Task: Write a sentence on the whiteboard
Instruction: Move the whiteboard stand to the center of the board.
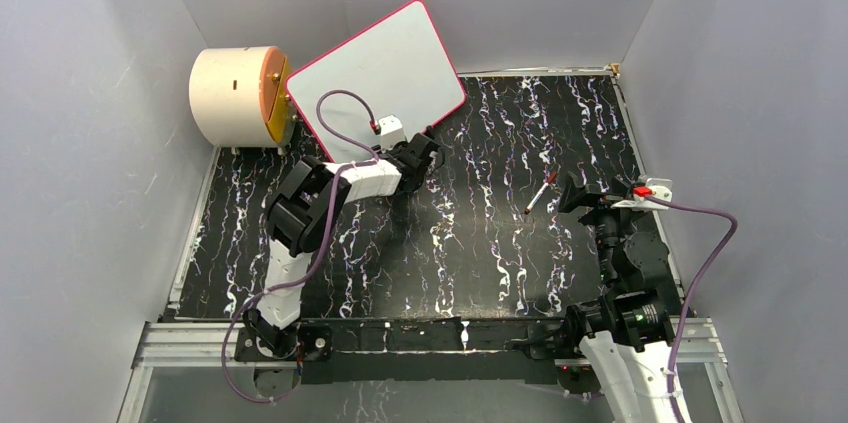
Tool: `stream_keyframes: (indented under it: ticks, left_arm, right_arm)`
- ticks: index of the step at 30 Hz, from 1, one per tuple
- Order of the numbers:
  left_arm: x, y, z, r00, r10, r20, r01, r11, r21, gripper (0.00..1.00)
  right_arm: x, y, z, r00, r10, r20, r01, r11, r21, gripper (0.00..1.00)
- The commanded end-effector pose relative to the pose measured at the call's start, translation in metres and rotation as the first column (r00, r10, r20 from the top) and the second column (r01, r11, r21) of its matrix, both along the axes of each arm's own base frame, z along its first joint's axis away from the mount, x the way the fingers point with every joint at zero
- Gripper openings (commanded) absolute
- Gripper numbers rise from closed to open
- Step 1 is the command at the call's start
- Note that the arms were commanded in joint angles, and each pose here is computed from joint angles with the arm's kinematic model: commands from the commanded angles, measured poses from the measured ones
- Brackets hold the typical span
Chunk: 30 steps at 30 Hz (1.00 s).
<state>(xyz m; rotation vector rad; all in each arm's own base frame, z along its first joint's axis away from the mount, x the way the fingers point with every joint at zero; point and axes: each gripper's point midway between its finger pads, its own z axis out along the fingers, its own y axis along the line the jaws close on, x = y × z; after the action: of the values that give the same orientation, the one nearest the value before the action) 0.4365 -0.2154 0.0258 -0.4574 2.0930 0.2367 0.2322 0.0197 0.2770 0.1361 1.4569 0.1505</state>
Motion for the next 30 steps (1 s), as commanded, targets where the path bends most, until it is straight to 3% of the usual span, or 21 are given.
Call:
stream_keyframes:
  ticks: [1, 8, 14, 30]
  left_arm:
    - [0.003, 0.020, 0.006, 0.999, 0.046, 0.025, -0.046, 0.999, 0.024, 0.38]
    - [-0.010, 0.027, 0.000, 1.000, 0.017, -0.013, -0.017, 0.999, 0.040, 0.22]
    - [-0.026, 0.035, -0.004, 0.998, -0.032, -0.059, 0.036, 0.997, 0.061, 0.01]
    - [-0.113, 0.047, -0.013, 0.968, -0.182, -0.173, 0.178, 0.983, -0.040, 0.00]
  right_arm:
    - [-0.002, -0.003, 0.016, 0.997, -0.013, 0.071, 0.013, 1.000, 0.004, 0.99]
    - [-0.002, -0.003, 0.015, 0.998, -0.013, 0.066, 0.013, 1.000, 0.002, 0.99]
    - [-0.002, -0.001, 0.015, 0.998, -0.002, 0.066, 0.002, 1.000, 0.000, 0.99]
    - [-0.007, 0.000, 0.018, 0.997, 0.009, 0.079, -0.010, 1.000, 0.005, 0.99]
